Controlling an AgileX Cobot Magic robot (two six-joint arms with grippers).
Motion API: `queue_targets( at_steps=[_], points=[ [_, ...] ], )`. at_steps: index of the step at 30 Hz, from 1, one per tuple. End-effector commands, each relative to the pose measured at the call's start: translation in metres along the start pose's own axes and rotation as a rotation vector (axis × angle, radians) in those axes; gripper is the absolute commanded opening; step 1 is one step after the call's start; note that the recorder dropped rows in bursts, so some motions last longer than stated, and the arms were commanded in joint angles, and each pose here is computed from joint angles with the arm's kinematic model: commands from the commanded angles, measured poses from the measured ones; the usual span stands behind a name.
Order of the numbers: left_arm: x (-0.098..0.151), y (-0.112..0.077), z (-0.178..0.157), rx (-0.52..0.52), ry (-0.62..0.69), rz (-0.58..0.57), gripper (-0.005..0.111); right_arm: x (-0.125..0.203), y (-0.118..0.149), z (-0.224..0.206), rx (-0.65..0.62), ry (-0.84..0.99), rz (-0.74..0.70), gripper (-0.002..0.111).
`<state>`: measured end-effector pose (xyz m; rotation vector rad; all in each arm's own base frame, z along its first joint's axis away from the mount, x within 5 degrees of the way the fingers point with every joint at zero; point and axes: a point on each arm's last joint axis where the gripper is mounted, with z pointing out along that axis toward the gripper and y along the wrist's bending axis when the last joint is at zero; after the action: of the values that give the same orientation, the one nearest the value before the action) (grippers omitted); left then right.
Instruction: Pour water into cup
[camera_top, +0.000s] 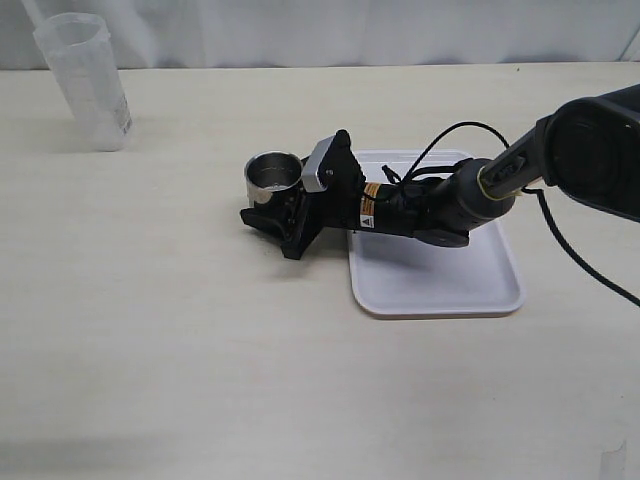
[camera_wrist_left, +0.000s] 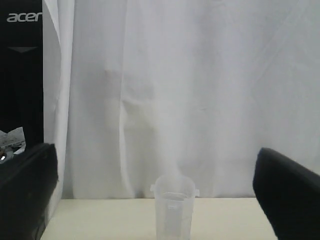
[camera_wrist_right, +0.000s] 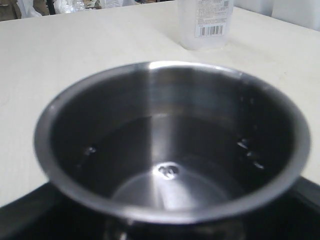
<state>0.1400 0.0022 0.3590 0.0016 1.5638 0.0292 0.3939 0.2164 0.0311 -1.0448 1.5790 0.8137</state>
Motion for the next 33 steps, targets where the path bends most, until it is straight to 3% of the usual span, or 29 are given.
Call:
queue_targets(
  at_steps=[1,15,20,25,33],
  points=[
    [0.001,0.000,-0.001,-0.002,0.000,-0.018,0.105,0.002,-0.001,0.000,0.002,0.034,-0.010,0.014],
    [0.003,0.000,-0.001,-0.002,0.012,-0.008,0.105,0.002,-0.001,0.000,0.004,0.034,-0.009,0.014],
    [0.000,0.001,-0.027,-0.008,-0.053,0.059,0.105,0.002,-0.001,0.000,0.007,0.032,-0.007,0.014],
    [0.024,0.000,-0.056,-0.015,-0.094,0.169,0.105,0.002,-0.001,0.000,0.007,0.032,-0.007,0.014],
    [0.043,0.000,-0.080,-0.023,-0.158,0.170,0.105,0.002,-0.001,0.000,0.007,0.032,-0.007,0.014]
  ],
)
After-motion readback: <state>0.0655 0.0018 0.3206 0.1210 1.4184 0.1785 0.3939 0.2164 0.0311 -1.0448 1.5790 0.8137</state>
